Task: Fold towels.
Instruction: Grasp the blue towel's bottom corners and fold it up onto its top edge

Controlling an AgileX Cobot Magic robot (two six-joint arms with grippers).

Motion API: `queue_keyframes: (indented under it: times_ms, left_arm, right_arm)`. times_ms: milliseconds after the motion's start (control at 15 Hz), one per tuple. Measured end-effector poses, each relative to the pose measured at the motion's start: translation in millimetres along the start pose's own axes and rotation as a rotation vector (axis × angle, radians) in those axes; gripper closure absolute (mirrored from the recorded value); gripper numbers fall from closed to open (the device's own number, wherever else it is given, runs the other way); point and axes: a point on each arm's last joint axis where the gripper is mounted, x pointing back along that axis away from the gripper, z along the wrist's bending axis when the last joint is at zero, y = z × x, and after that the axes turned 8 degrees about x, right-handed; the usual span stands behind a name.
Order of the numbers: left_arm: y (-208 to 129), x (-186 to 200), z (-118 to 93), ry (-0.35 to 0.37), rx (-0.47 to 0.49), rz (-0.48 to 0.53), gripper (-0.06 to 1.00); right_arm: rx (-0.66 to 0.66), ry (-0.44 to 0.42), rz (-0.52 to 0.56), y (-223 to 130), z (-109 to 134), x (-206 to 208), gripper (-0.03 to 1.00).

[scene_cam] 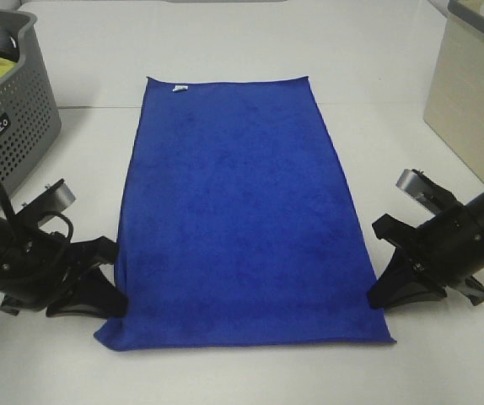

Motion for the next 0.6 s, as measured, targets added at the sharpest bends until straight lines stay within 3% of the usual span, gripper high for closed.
queue_keyframes:
  times_ms: [400, 600]
  left_arm:
    - [-60, 20, 11, 0.024, 0.041, 0.053, 0.94]
    - [-74, 29, 10, 0.01, 0.031, 0.047, 0.94]
  right_arm:
    - [-0.031, -0.005, 0.024, -61, 12, 14, 0.95]
    - [-0.032, -0.018, 0.025, -84, 15, 18, 0.95]
